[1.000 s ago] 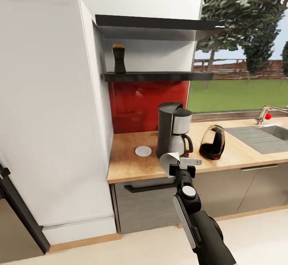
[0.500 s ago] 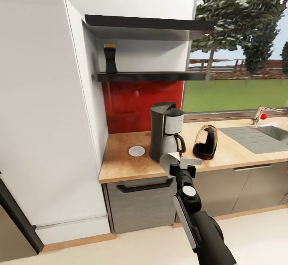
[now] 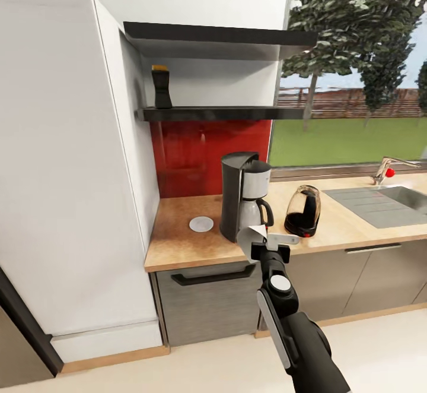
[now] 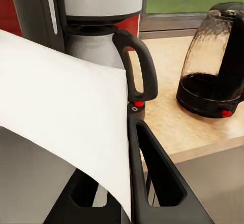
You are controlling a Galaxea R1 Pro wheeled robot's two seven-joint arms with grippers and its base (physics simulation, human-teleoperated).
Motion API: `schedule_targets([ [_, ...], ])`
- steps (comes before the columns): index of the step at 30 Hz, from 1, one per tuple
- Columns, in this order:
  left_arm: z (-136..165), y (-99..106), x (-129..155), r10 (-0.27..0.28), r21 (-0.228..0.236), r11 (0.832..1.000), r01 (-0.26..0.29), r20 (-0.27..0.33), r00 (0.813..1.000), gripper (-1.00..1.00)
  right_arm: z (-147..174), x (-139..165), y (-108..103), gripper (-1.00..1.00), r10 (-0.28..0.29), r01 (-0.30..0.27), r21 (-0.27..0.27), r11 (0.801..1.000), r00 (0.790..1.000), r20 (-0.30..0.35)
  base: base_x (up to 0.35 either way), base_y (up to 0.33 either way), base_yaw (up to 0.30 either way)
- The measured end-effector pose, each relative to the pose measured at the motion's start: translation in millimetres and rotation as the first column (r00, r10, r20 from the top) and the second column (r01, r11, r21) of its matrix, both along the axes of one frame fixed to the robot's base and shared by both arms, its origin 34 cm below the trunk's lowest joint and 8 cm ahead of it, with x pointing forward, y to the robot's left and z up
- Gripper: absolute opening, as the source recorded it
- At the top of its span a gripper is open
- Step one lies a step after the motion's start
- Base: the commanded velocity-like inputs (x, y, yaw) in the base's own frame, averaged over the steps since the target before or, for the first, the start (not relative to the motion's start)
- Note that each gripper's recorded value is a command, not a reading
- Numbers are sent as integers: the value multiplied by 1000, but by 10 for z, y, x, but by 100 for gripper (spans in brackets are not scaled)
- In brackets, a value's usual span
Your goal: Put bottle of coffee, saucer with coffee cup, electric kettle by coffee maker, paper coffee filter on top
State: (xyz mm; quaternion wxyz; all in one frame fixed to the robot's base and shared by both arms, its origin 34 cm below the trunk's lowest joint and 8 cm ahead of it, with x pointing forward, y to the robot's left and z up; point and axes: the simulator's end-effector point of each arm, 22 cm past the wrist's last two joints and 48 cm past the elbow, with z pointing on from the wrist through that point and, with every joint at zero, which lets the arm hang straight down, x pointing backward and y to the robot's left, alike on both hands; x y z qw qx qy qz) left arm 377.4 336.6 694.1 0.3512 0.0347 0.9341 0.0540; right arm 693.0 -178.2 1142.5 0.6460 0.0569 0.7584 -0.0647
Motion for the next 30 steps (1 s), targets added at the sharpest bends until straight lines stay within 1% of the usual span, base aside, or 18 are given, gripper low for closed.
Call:
schedule_targets([
  [7, -1, 0, -3, 0, 0, 1000, 0, 0, 1000, 100, -4, 0, 0, -100, 0, 0, 0, 1000, 1000, -1, 0, 0, -21],
  [16, -1, 0, -4, 0, 0, 1000, 0, -1, 1000, 100, -2, 0, -1, -100, 0, 0, 0, 1000, 1000, 0, 0, 0, -228],
  [20, -7, 8, -14, 3, 2, 1000, -3, -4, 1000, 100, -7, 1, -2, -100, 0, 0, -1, 1000, 1000, -1, 0, 0, -84],
  [24, -68, 12, -121, 6, 6, 1000, -6, -34, 999, 100, -35, 0, 15, -100, 4, -4, -2, 1000, 1000, -9, 0, 0, -18],
  [26, -132, 26, -241, 10, 9, 1000, -10, -64, 998, 100, -72, -9, 31, -100, 8, -8, -4, 1000, 999, -33, 0, 0, -5],
  [27, -168, 56, -317, 16, 15, 1000, -15, -82, 997, 100, -99, -22, 49, -100, 12, -13, -10, 1000, 998, -61, 0, 0, -2],
  [29, -249, 172, -516, 41, 41, 999, -36, -126, 991, 100, -149, -46, 127, -100, 31, -35, -27, 999, 990, -139, 0, 0, -1],
  [30, -269, 206, -572, 49, 50, 998, -42, -138, 989, 100, -145, -39, 139, -100, 36, -42, -34, 999, 987, -158, 0, 0, 0],
])
